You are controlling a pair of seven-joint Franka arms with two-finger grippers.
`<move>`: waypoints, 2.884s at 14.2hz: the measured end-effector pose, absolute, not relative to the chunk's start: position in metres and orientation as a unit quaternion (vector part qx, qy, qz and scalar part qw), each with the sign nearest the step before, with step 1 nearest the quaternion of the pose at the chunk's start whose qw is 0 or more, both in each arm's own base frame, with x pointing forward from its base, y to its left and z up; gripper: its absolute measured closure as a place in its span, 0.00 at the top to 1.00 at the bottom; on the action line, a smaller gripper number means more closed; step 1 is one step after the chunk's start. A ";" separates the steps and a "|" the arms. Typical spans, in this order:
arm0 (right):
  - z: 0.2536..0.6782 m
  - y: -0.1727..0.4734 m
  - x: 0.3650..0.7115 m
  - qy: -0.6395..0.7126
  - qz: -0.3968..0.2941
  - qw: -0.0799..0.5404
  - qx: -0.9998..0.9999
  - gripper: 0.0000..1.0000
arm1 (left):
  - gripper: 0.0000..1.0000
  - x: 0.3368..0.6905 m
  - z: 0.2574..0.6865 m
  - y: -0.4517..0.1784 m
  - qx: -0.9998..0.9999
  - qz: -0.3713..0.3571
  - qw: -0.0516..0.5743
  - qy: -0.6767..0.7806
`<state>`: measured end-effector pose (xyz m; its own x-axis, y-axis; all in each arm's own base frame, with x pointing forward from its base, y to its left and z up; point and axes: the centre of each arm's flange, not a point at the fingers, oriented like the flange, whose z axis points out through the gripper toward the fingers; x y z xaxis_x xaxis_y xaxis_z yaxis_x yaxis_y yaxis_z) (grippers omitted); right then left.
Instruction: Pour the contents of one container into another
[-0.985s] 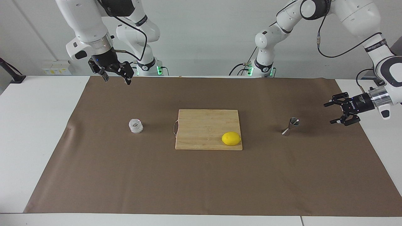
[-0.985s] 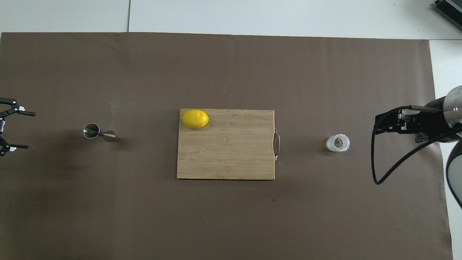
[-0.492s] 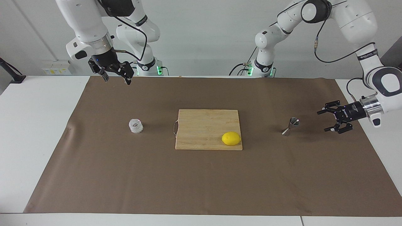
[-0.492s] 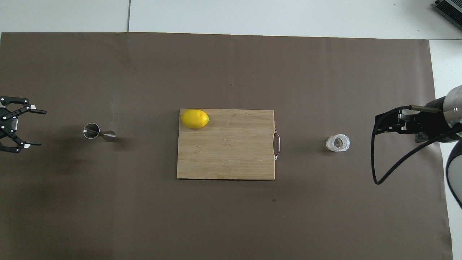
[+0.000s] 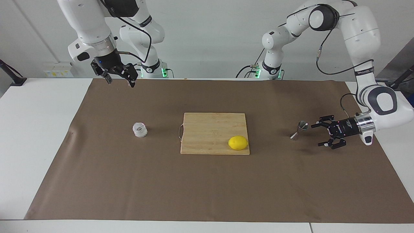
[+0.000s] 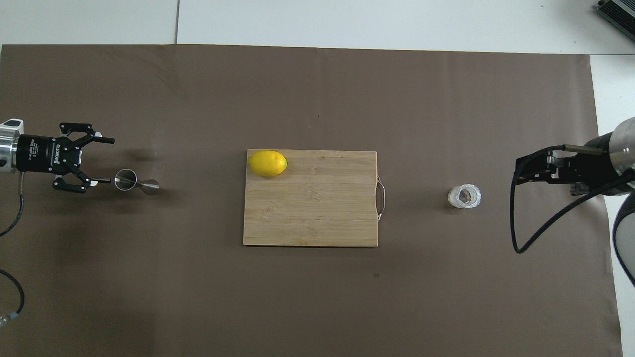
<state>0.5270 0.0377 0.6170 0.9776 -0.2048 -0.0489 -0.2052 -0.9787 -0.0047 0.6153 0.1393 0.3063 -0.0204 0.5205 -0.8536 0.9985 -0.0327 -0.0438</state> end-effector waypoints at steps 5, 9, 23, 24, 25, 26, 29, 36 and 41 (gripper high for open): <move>0.617 0.038 0.527 0.103 0.024 0.005 -0.994 1.00 | 1.00 0.609 0.293 0.135 0.608 -0.385 0.326 0.613; 0.617 0.038 0.527 0.103 0.024 0.005 -0.994 1.00 | 1.00 0.606 0.290 0.132 0.606 -0.399 0.324 0.607; 0.617 0.038 0.527 0.103 0.024 0.005 -0.994 1.00 | 1.00 0.590 0.274 0.124 0.605 -0.444 0.322 0.577; 0.617 0.038 0.527 0.103 0.024 0.005 -0.994 1.00 | 1.00 0.590 0.273 0.124 0.606 -0.445 0.322 0.575; 0.617 0.038 0.527 0.103 0.024 0.005 -0.994 1.00 | 1.00 0.589 0.273 0.123 0.609 -0.445 0.324 0.571; 0.617 0.038 0.527 0.103 0.024 0.005 -0.994 1.00 | 1.00 0.589 0.273 0.123 0.611 -0.445 0.326 0.567; 0.617 0.038 0.527 0.103 0.024 0.005 -0.994 1.00 | 1.00 0.587 0.273 0.120 0.617 -0.450 0.332 0.553; 0.617 0.038 0.527 0.103 0.024 0.005 -0.994 1.00 | 1.00 0.580 0.265 0.114 0.618 -0.459 0.347 0.536; 0.617 0.038 0.527 0.103 0.024 0.005 -0.994 1.00 | 1.00 0.577 0.262 0.112 0.620 -0.463 0.350 0.529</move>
<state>0.5270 0.0377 0.6170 0.9776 -0.2048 -0.0489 -0.2052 -0.9787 -0.0047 0.5766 0.1122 0.2617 0.0127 0.3316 -0.9433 0.9791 -0.1956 -0.0556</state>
